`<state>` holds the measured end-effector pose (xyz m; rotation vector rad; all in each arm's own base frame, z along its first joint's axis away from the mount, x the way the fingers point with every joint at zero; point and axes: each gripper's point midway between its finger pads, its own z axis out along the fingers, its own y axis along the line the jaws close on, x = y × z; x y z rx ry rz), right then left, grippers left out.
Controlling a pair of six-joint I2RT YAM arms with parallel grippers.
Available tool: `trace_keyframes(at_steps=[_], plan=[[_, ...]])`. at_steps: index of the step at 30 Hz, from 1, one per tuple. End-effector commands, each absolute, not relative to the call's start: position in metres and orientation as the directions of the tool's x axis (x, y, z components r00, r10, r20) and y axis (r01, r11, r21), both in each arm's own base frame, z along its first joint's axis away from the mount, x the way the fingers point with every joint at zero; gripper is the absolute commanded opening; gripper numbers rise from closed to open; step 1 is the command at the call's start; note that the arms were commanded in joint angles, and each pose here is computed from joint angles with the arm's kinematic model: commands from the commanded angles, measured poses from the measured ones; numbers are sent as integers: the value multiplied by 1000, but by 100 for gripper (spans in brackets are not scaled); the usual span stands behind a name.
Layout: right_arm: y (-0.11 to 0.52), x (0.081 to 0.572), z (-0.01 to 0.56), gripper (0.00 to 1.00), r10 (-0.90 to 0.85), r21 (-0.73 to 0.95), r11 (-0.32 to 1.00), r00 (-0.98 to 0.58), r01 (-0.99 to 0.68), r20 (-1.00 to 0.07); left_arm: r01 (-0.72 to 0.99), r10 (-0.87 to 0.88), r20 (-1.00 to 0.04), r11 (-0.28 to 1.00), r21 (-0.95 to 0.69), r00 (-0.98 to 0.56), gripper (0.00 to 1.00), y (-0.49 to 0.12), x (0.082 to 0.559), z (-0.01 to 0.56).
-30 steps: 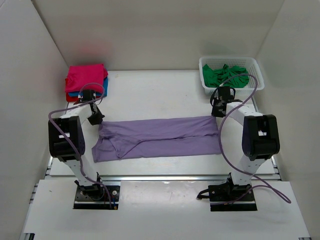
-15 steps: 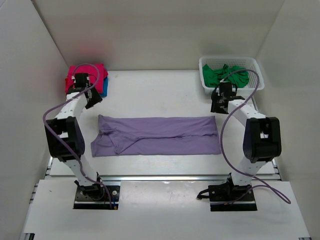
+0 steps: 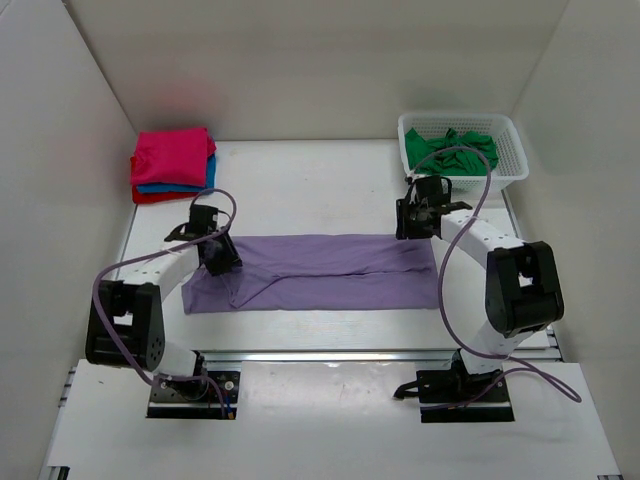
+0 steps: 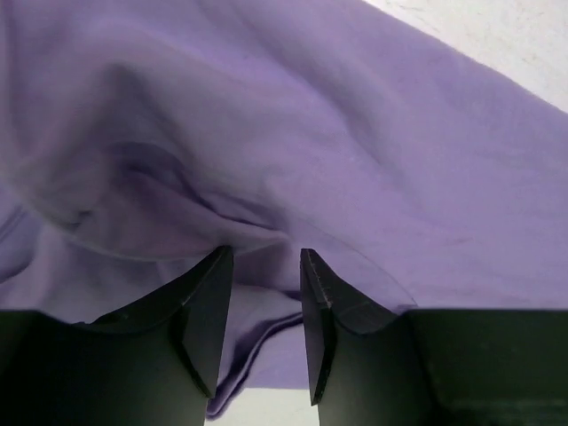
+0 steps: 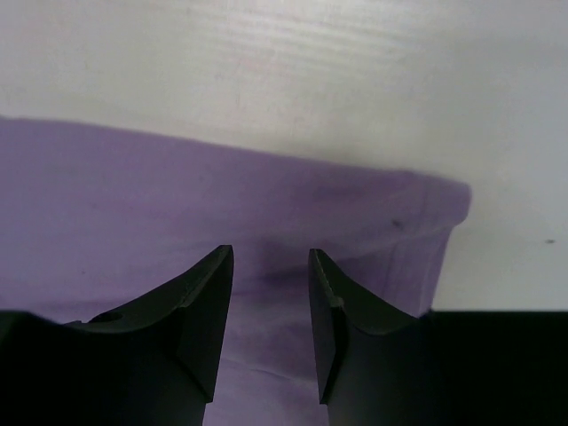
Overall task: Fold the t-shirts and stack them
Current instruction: Rotate the tshirt 90 degrees
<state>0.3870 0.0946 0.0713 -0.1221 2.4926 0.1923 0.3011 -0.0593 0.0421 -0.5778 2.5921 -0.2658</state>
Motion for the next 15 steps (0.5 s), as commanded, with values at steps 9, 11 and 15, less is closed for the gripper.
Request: trace_keyframes(at_steps=[9, 11, 15], plan=[[100, 353, 28, 37, -61, 122, 984, -881, -133, -468, -419, -473, -401, 881, -219, -784, 47, -46, 300, 16], [99, 340, 23, 37, -34, 123, 988, -904, -95, -426, -418, -465, -404, 885, -202, -788, 48, -44, 309, 17], [94, 313, 15, 37, -4, 111, 993, -929, -48, -370, -410, -440, -413, 897, -164, -798, 47, -47, 330, 14]])
